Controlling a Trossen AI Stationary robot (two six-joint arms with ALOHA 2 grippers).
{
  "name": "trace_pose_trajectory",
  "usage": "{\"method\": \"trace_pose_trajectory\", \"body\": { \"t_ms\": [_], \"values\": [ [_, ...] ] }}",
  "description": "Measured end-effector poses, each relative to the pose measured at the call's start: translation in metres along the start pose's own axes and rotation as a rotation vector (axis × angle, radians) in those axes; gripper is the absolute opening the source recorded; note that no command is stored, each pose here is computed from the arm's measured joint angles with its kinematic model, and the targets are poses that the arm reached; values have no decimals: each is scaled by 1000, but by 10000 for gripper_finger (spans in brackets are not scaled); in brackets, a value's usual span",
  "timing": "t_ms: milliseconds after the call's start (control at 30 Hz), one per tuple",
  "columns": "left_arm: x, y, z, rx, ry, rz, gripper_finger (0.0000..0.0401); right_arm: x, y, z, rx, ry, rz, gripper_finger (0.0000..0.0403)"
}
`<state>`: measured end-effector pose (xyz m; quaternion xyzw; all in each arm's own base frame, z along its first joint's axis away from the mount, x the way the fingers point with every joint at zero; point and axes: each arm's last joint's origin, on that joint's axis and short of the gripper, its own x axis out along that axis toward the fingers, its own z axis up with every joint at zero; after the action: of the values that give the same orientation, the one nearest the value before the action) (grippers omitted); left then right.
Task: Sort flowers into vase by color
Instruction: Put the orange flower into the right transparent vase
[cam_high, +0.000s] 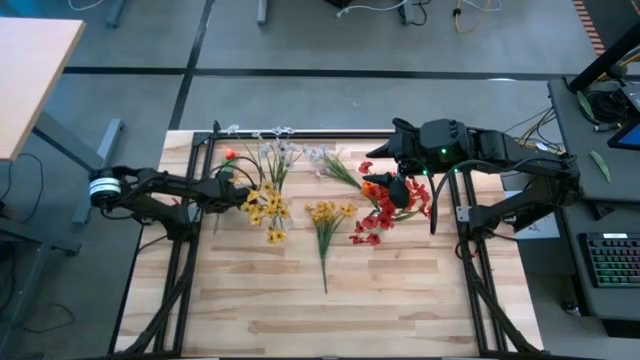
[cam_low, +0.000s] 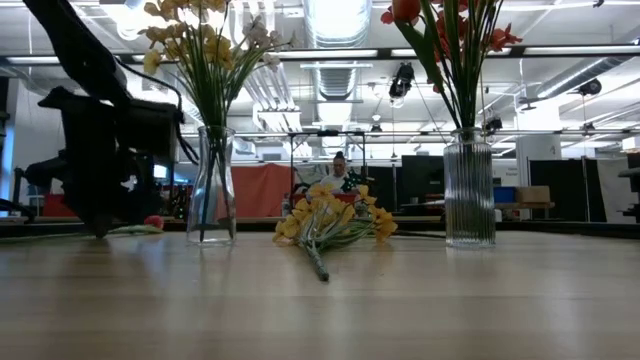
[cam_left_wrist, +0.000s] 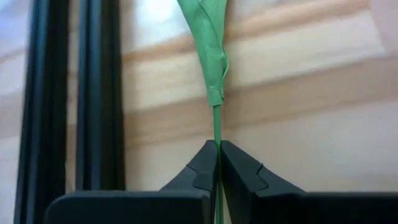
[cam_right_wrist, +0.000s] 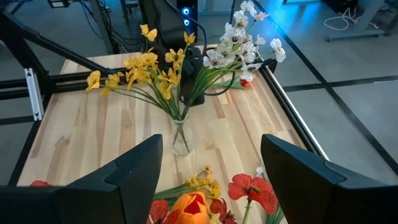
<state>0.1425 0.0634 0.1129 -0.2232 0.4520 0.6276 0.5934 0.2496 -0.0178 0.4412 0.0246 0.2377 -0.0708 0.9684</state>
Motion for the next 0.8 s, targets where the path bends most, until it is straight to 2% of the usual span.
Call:
{"method": "trace_pose_trajectory", "body": {
  "t_ms": [233, 800],
  "values": [
    [-33, 21, 17, -26, -93, -24, 1, 0, 0, 0, 0, 0, 1, 265],
    [-157, 102, 78, -124, -574, -151, 0, 0, 0, 0, 0, 0, 3, 265]
  ]
}}
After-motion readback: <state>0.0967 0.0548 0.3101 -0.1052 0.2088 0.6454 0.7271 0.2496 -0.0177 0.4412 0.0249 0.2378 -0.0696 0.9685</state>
